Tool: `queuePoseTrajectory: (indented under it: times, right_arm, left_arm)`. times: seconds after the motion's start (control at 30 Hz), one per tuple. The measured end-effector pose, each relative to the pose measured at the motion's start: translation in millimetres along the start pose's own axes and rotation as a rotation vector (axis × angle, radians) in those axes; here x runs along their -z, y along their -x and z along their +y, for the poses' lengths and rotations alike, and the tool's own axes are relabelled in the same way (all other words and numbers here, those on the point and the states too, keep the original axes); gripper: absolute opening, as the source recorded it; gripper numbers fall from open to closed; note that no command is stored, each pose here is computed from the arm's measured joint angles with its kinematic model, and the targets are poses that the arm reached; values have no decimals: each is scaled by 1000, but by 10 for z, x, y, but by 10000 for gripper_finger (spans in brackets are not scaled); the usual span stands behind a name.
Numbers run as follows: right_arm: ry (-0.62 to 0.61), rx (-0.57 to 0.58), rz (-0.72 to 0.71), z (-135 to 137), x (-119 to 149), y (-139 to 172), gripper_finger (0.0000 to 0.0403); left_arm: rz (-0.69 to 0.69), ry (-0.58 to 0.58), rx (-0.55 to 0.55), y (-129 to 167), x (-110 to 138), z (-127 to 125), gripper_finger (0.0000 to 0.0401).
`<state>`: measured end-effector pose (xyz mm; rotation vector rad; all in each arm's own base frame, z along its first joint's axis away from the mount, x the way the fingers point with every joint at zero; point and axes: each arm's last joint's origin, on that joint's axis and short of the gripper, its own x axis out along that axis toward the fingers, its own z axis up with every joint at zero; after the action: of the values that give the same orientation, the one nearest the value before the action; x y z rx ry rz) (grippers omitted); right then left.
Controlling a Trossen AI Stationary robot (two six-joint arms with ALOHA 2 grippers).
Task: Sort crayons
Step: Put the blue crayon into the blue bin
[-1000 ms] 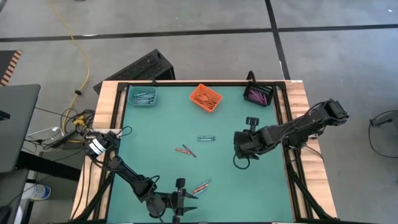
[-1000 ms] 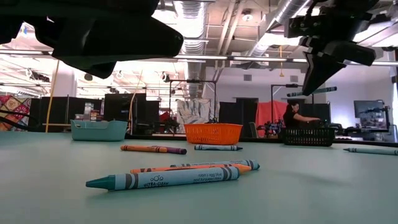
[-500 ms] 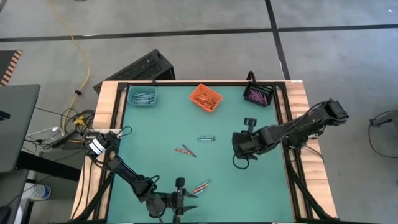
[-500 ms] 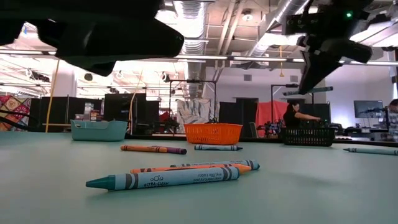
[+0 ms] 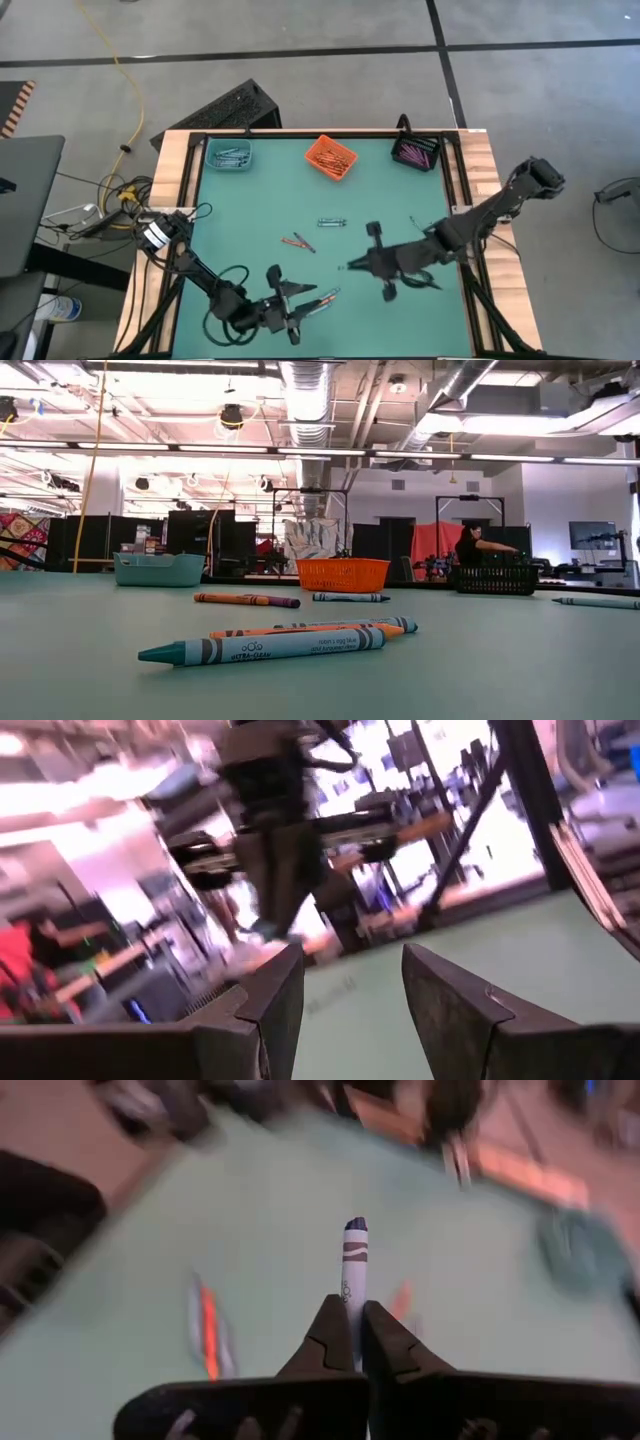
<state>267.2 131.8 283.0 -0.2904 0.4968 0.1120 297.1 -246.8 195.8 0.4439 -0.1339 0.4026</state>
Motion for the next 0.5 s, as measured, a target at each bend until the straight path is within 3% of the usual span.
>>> queuePoseTrajectory:
  times: [0.23,0.5]
  right_arm:
    - [137,-82,-306,322,-287,194,0]
    - [219,-94,-354,532,-284,91,0]
  left_arm:
    - [-140,-36,48,-86,-144,53,159]
    - [-159,-54,69,-106,-200,21,159]
